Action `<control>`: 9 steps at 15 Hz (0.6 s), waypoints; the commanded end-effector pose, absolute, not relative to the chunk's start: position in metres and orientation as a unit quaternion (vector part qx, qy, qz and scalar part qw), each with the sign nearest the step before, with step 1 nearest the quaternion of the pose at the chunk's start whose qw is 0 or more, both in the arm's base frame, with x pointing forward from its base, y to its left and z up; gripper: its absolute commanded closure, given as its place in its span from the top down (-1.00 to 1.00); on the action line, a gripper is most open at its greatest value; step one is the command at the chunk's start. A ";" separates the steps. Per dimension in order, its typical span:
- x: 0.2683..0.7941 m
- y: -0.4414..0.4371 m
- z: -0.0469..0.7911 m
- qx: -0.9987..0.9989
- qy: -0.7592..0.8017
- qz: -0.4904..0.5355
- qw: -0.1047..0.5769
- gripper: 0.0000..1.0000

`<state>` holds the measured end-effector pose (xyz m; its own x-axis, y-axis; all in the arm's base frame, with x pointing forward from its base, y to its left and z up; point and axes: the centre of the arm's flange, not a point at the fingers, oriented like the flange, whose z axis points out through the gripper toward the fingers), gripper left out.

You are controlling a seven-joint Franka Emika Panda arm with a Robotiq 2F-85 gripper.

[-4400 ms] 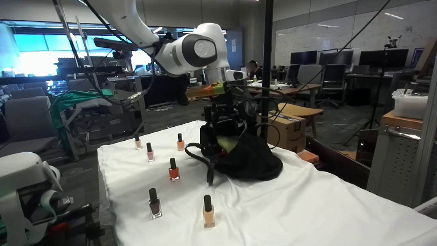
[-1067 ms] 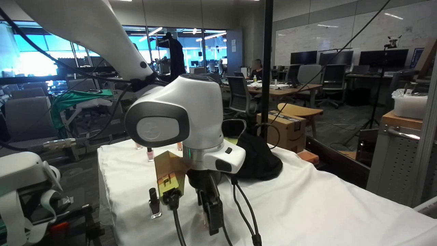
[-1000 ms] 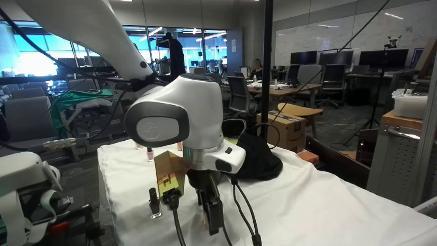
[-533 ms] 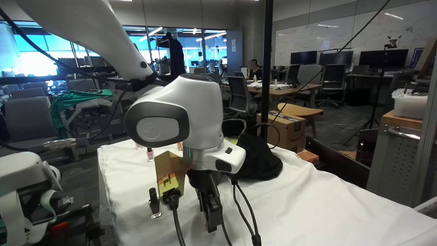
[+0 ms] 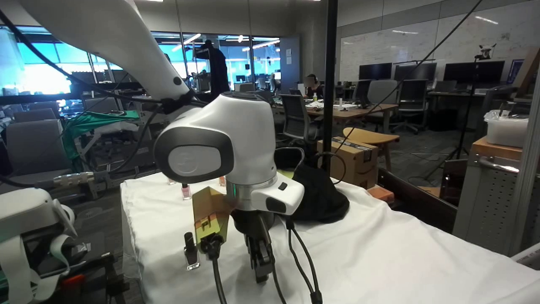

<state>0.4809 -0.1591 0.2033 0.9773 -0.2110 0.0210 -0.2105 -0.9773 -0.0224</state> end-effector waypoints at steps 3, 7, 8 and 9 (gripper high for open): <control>0.481 -0.147 0.225 -0.997 0.075 0.006 -0.002 -0.69; 0.495 -0.123 0.275 -0.999 0.027 0.026 -0.018 -0.69; 0.500 -0.114 0.289 -0.999 0.020 0.023 -0.026 -0.69; 0.506 -0.106 0.303 -0.999 0.012 0.017 -0.034 -0.69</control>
